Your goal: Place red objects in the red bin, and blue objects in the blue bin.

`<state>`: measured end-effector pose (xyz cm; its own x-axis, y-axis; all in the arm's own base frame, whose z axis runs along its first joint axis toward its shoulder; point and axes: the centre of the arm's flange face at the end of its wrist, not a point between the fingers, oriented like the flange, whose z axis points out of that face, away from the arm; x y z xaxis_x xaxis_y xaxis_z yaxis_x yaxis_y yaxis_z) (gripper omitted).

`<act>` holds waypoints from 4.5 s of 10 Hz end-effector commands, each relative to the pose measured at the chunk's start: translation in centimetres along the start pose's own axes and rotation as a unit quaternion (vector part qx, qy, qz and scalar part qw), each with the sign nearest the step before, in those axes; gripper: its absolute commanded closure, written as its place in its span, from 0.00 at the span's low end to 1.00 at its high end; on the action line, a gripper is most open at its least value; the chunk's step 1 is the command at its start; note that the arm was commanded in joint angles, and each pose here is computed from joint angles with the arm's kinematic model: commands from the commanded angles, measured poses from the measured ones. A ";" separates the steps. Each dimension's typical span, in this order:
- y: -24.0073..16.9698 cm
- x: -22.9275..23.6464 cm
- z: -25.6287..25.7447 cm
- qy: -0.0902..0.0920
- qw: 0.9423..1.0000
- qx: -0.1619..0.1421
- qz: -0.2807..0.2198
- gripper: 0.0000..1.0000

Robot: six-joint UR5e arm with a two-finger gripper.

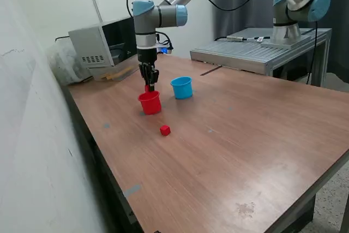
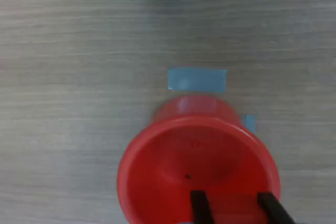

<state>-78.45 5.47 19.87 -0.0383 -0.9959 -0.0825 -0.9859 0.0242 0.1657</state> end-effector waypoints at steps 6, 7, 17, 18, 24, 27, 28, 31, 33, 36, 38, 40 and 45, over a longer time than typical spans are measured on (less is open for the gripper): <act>-0.8 4.4 -5.7 0.004 0.999 -0.023 -0.027 0.00; -1.5 6.9 -9.6 0.005 0.998 -0.042 -0.044 0.00; -5.0 22.8 -18.5 0.048 0.987 -0.079 -0.128 0.00; -3.4 23.3 -15.1 0.048 0.989 -0.069 -0.120 0.00; 1.7 23.1 0.8 0.042 0.995 -0.049 -0.082 0.00; 2.5 20.5 3.7 0.037 0.996 -0.038 -0.065 0.00; 2.7 19.8 4.3 0.036 0.997 -0.037 -0.061 0.00; 2.9 18.9 5.6 0.033 0.997 -0.037 -0.055 0.00; 3.2 18.8 6.2 0.033 0.997 -0.037 -0.055 0.00; 3.4 18.7 7.0 0.033 0.997 -0.036 -0.057 0.00; 3.6 17.7 7.2 0.031 0.998 -0.035 -0.053 1.00; 3.4 17.4 7.5 0.030 0.998 -0.030 -0.051 1.00; 3.0 16.9 6.9 0.009 0.996 -0.020 -0.082 1.00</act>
<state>-83.35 -10.89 11.40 0.1100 -0.9920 -0.0618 -0.9727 -0.1202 0.1984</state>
